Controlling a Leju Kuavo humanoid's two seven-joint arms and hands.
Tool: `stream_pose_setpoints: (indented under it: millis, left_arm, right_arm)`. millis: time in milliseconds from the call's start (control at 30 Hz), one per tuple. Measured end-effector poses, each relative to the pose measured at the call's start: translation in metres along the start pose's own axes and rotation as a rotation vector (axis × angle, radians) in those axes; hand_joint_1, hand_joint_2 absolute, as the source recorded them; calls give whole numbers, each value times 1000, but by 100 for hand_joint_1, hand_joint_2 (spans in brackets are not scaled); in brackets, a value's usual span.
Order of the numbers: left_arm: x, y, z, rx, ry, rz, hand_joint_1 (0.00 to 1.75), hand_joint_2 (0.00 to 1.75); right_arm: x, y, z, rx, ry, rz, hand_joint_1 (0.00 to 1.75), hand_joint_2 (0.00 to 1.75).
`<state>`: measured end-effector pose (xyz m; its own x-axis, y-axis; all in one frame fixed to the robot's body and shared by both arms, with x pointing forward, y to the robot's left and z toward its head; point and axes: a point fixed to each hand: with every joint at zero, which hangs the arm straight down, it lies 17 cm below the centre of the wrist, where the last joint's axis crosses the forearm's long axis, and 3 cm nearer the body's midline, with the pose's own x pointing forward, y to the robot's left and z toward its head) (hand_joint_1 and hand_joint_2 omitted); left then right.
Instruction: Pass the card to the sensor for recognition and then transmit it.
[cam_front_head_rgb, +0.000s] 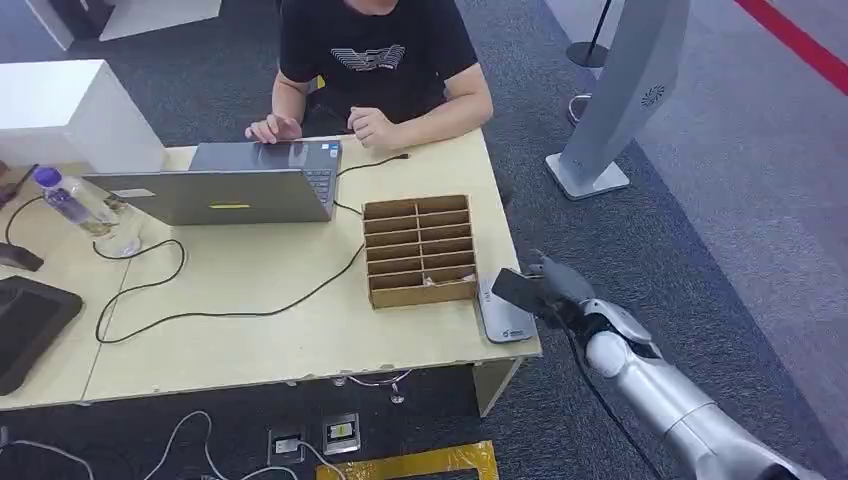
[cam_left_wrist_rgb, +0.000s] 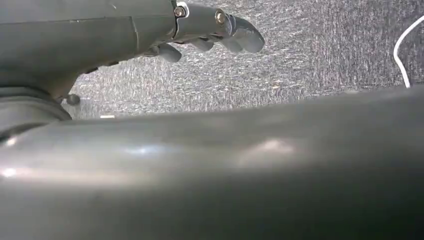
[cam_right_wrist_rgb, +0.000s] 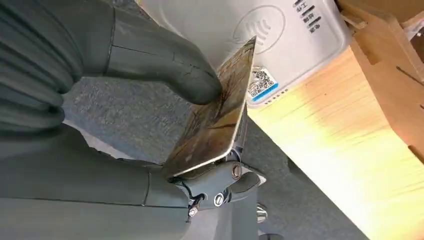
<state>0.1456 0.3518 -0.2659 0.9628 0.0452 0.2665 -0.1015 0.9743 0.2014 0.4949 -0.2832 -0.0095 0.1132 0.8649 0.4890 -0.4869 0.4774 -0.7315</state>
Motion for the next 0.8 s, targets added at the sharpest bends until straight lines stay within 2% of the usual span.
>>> stream_pose_setpoints:
  millis: [333,600,800]
  left_arm:
    - [0,1,0,-2,0,-1,0,0]
    - [0,1,0,-4,0,-1,0,0]
    - [0,1,0,-8,-1,-2,0,0]
  right_arm:
    - [-7,-19,-1,-40,12,-40,175,175]
    - [-8,-89,-3,-152,17,-34,175,175]
    - [13,-159,-1,-254,-18,-25,175,175]
